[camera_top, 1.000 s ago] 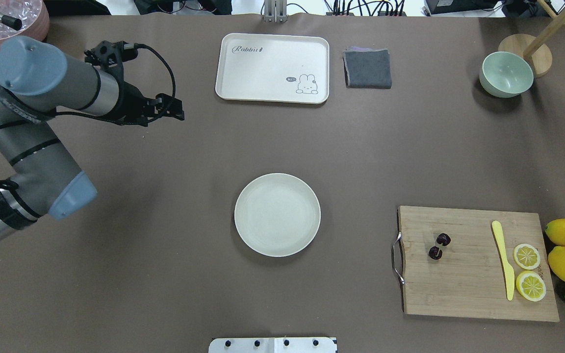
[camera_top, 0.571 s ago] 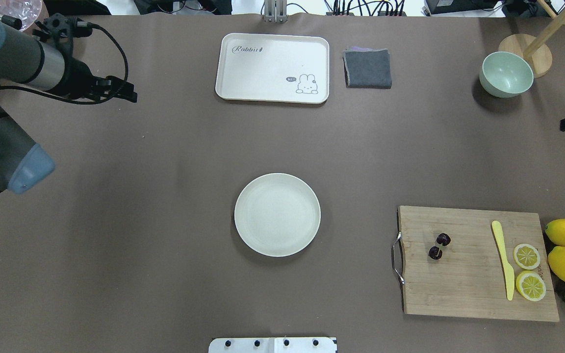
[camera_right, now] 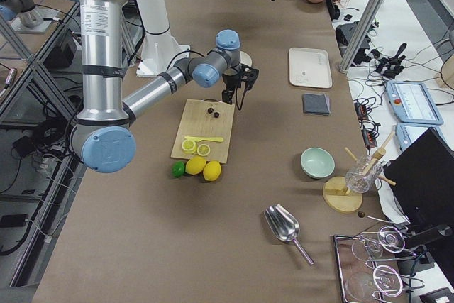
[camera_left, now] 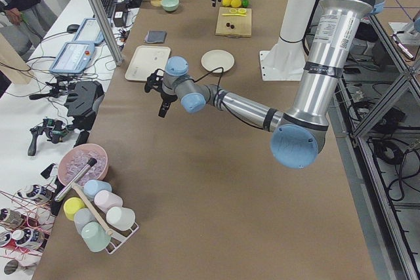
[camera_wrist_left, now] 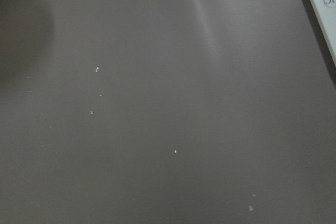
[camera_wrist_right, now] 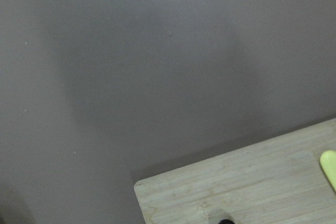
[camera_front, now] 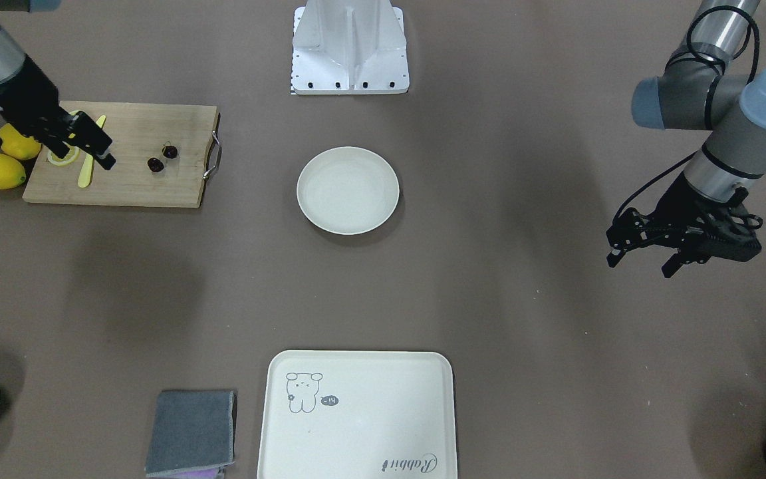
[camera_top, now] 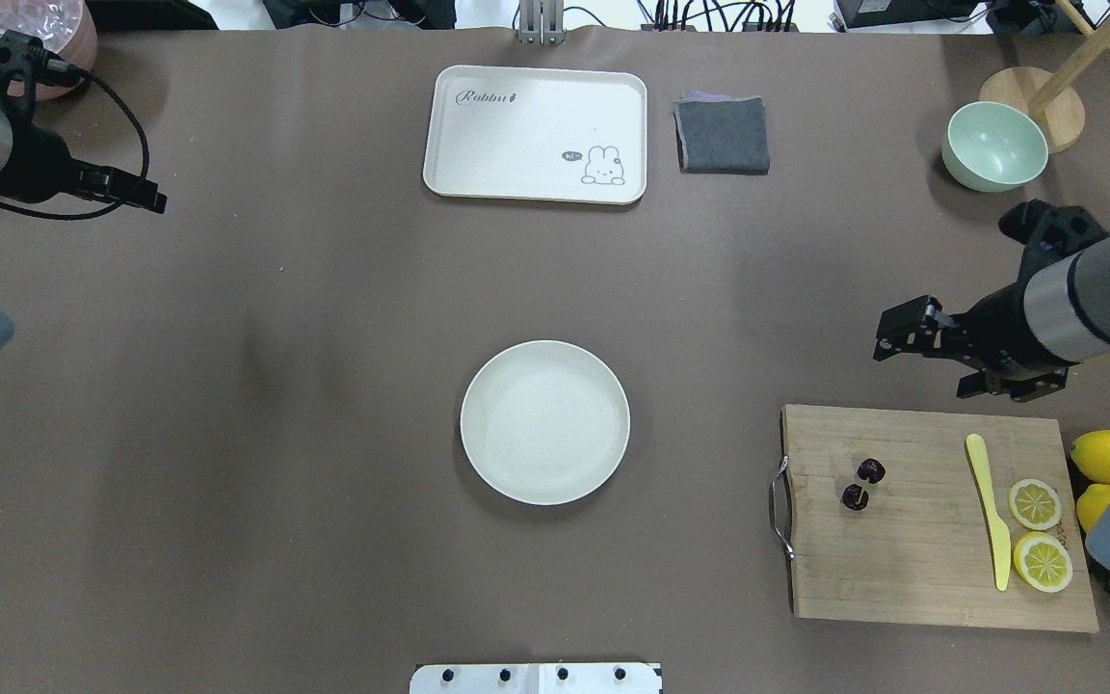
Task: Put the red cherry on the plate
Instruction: 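Lower the right gripper onto the dark cherries and grasp their stems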
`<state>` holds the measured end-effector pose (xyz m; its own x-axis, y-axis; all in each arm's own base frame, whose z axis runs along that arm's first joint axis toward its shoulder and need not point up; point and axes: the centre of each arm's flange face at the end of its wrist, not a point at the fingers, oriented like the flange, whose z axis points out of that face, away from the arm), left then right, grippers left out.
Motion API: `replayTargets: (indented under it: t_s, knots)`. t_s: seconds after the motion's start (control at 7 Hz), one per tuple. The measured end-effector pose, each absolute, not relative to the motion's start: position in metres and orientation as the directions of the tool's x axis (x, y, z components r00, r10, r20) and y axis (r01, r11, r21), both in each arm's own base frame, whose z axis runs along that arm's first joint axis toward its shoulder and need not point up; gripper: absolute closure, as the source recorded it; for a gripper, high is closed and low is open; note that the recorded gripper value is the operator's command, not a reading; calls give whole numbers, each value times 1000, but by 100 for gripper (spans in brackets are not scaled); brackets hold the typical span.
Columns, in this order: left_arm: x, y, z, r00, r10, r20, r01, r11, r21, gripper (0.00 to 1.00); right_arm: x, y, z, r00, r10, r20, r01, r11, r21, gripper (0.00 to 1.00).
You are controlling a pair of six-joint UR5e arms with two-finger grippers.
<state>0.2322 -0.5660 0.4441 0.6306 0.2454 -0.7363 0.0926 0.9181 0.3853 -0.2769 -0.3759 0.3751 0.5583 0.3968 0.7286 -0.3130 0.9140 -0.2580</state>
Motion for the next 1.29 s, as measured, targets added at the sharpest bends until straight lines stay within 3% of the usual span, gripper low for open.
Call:
replayTargets:
  t_s: [0.43, 0.86, 1.0, 1.14, 1.29]
  knots:
    - [227, -565, 446, 628, 265, -731, 77, 914, 398, 2, -333, -333, 382, 583, 452, 675, -335, 891, -308, 0]
    - [226, -565, 445, 630, 267, -729, 80, 911, 404, 2, -353, -323, 399, 617, 453, 643, -325, 891, -316, 2]
    - [225, -565, 444, 631, 268, -728, 82, 910, 406, 2, -359, -322, 407, 630, 453, 631, -322, 892, -318, 15]
    - [223, -566, 442, 630, 269, -728, 85, 908, 409, 2, -364, -321, 413, 641, 452, 620, -320, 892, -319, 36]
    - [222, -566, 441, 630, 269, -728, 87, 908, 411, 2, -367, -319, 417, 648, 451, 613, -318, 892, -320, 83]
